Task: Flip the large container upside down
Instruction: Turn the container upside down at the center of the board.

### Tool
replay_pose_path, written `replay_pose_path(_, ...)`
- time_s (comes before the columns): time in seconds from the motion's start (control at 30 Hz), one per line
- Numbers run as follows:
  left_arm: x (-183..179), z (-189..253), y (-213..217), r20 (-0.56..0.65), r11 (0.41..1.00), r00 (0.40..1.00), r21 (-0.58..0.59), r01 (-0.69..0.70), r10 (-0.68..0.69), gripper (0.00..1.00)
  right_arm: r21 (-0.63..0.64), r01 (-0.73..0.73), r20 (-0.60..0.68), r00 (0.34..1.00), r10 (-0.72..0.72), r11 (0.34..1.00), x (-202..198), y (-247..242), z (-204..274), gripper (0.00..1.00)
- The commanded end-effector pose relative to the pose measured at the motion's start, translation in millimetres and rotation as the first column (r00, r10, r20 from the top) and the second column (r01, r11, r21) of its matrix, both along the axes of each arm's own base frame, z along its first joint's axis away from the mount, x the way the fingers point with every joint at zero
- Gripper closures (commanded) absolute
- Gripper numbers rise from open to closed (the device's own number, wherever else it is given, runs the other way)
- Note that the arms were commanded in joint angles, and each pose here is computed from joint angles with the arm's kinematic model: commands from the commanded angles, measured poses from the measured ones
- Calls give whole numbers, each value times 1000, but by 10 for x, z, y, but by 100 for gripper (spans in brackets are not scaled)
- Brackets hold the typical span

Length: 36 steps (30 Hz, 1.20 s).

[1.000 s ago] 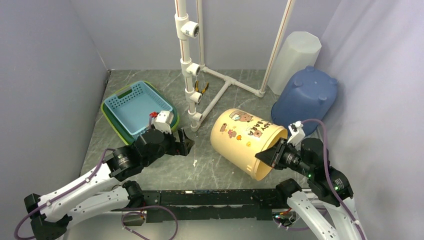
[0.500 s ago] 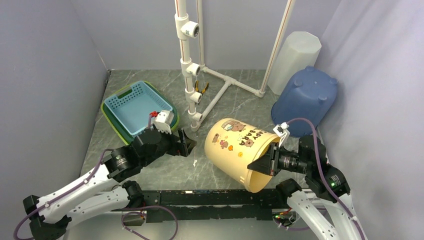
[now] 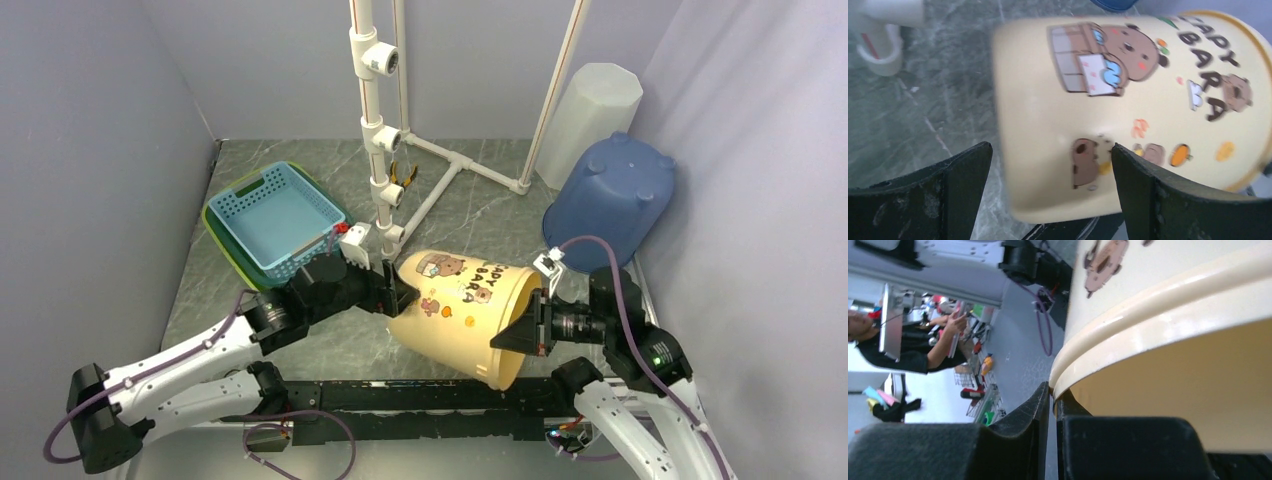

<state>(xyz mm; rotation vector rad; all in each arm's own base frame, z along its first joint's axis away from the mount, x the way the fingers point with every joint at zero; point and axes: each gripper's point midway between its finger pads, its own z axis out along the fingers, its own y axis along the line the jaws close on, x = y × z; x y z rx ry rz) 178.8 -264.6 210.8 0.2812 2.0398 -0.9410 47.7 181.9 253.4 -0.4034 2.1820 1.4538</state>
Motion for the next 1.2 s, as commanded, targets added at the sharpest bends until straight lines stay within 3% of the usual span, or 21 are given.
replay_pose_path(0.0, -85, 92, -288, -7, 989, 993, -95, 117, -118, 6, -199, 189, -26, 980, -198, 962, 387, -163, -298, 93)
replay_pose_path(0.2, -105, -7, -362, -19, 985, 988, -93, 148, -151, 14, -247, 305, -2, 949, -315, 920, 565, -269, -249, 77)
replay_pose_path(0.4, -42, -156, -320, -41, 993, 992, -22, 118, -119, 22, -285, 384, 16, 918, -396, 878, 691, -361, -194, 46)
replay_pose_path(0.47, -38, -227, -326, -56, 993, 991, -6, 120, -120, 24, -323, 451, 27, 883, -468, 832, 761, -468, -210, 43)
replay_pose_path(0.53, -41, -300, -332, -71, 992, 990, 11, 122, -121, 26, -370, 542, 55, 823, -565, 754, 856, -639, -212, 34)
replay_pose_path(0.7, -30, -440, -343, -90, 993, 989, 27, 116, -113, 30, -369, 673, 130, 720, -682, 641, 1091, -831, -151, 30)
replay_pose_path(0.77, -23, -468, -349, -89, 993, 989, 29, 118, -115, 30, -387, 724, 145, 659, -738, 571, 1203, -925, -173, 32)
replay_pose_path(0.8, -25, -473, -356, -89, 992, 989, 33, 123, -120, 31, -381, 742, 153, 639, -754, 552, 1260, -941, -169, 38)
replay_pose_path(0.83, -19, -487, -356, -91, 992, 989, 40, 124, -120, 32, -371, 756, 160, 624, -765, 540, 1320, -944, -189, 50)
replay_pose_path(0.93, -18, -482, -358, -86, 991, 989, 43, 127, -123, 32, -341, 724, 135, 669, -731, 599, 1439, -757, -253, 78)
replay_pose_path(1.0, -23, -431, -347, -76, 991, 989, 36, 128, -125, 32, -368, 688, 98, 698, -709, 626, 1450, -669, -363, 90)
replay_pose_path(1.1, -32, -326, -265, -54, 994, 993, 31, 107, -105, 31, -364, 656, 82, 730, -679, 661, 1399, -610, -396, 100)
replay_pose_path(1.17, -43, -213, -170, -35, 996, 996, 24, 81, -80, 26, -329, 655, 94, 740, -666, 680, 1340, -607, -318, 100)
